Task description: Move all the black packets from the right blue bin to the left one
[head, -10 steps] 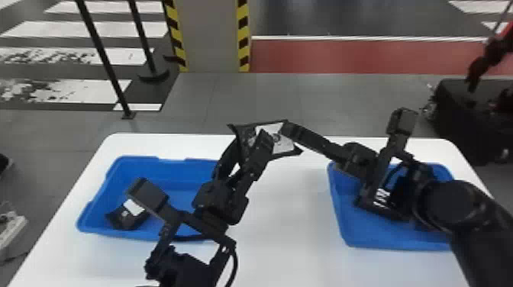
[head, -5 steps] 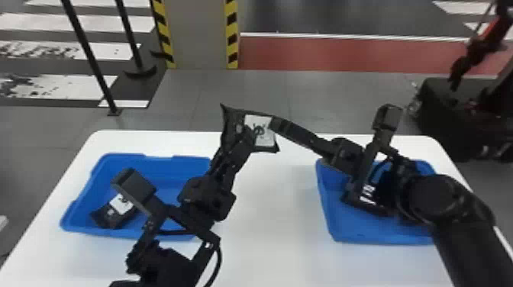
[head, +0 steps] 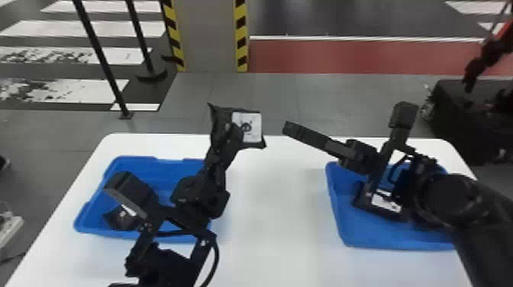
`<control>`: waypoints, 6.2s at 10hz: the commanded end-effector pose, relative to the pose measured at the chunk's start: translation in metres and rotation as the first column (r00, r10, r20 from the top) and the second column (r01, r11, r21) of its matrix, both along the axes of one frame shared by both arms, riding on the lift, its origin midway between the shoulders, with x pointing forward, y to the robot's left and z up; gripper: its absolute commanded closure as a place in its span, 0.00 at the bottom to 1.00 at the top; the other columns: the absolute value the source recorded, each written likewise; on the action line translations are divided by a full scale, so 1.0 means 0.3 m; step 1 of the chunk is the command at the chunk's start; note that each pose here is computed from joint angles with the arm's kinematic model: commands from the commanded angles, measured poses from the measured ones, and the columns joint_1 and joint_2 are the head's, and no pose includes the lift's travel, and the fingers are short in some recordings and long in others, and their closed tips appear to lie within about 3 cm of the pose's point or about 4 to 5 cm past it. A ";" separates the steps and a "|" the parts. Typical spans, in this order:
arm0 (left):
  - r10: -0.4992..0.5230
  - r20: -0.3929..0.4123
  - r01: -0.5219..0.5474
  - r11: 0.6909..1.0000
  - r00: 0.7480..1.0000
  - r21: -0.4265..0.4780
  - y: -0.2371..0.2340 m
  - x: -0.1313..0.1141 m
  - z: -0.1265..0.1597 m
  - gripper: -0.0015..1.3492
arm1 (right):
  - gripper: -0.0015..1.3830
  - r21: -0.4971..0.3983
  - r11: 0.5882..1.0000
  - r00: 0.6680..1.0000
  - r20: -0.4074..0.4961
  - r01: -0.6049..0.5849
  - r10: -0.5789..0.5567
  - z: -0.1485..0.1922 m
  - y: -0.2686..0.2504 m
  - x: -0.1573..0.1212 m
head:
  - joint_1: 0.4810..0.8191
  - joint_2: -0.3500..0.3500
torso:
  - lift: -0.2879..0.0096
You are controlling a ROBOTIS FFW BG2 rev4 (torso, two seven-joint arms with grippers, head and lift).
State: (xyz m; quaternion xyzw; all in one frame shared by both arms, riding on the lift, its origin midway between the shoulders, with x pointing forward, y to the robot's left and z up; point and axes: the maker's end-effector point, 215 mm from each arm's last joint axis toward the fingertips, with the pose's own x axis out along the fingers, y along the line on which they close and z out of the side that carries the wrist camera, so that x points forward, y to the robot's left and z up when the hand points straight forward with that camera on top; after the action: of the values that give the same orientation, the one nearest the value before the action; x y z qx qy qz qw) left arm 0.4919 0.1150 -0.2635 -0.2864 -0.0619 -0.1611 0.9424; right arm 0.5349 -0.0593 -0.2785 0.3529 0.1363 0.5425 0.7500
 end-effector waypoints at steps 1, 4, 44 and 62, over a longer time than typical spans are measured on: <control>0.211 0.078 -0.225 0.922 0.974 0.316 0.253 0.045 -0.033 0.91 | 0.11 -0.117 0.991 0.998 0.014 0.065 -0.064 -0.081 -0.060 0.017 | 0.57 0.57 | 0.60; 0.379 0.073 -0.348 0.735 0.922 0.582 0.468 0.073 -0.246 0.91 | 0.25 -0.179 0.979 0.995 0.000 0.095 -0.097 -0.153 -0.088 0.017 | 0.63 0.73 | 0.60; 0.440 0.087 -0.448 0.864 0.894 0.230 0.424 -0.164 -0.033 0.15 | 0.26 -0.825 0.388 0.788 0.106 0.410 -0.607 -0.684 -0.917 0.051 | 0.63 0.34 | 0.60; 0.444 0.092 -0.454 0.874 0.891 0.172 0.425 -0.155 -0.003 0.15 | 0.82 -0.715 0.608 0.911 0.097 0.345 -0.402 -0.380 -0.577 -0.107 | 0.63 0.48 | 0.60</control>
State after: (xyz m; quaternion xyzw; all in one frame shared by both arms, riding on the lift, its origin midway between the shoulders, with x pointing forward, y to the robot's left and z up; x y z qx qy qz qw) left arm 0.4455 0.2428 -0.2647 -0.1618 -0.1339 0.0493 0.9765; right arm 0.5082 -0.2380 -0.4064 0.0764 0.2969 0.2570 0.9165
